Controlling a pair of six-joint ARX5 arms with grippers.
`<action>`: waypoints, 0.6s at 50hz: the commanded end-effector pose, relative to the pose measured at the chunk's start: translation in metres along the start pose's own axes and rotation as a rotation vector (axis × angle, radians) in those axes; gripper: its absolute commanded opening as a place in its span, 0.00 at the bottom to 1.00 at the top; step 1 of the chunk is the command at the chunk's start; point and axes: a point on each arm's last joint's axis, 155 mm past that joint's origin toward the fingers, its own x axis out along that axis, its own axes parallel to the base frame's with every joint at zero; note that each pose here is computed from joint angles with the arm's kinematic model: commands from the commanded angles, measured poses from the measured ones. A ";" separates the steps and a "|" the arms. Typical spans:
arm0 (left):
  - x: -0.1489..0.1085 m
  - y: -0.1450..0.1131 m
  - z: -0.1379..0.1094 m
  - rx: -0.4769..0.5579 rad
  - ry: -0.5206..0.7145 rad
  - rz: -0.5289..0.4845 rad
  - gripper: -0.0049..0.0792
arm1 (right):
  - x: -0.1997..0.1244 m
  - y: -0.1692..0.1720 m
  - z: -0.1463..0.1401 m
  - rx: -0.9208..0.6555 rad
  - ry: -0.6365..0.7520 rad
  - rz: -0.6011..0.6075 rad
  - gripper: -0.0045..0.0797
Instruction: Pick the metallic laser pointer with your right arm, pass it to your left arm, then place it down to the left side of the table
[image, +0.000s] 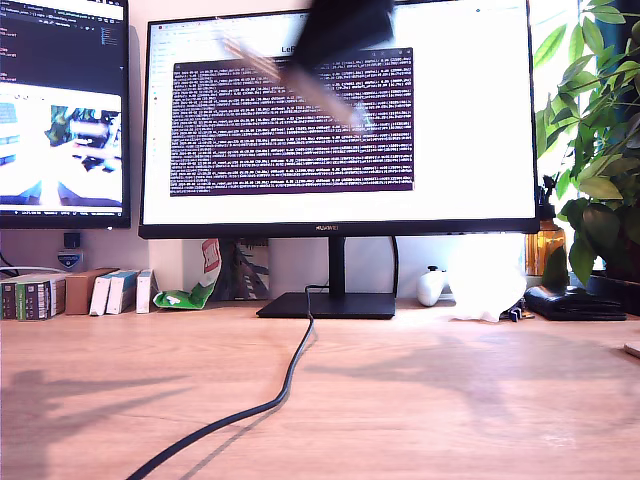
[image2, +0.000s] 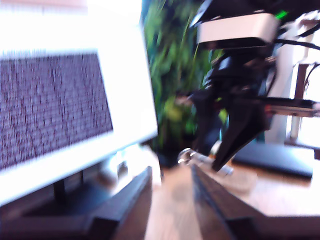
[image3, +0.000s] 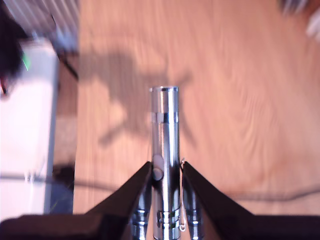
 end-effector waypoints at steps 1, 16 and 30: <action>0.002 -0.004 0.013 0.006 -0.037 -0.021 0.41 | 0.010 0.011 0.002 -0.003 0.006 0.040 0.04; 0.013 -0.010 0.049 -0.120 -0.188 -0.088 0.43 | -0.001 0.023 0.057 -0.116 -0.116 0.033 0.04; 0.019 -0.014 0.062 -0.154 -0.266 -0.146 0.43 | -0.023 0.023 0.094 -0.162 -0.208 0.013 0.04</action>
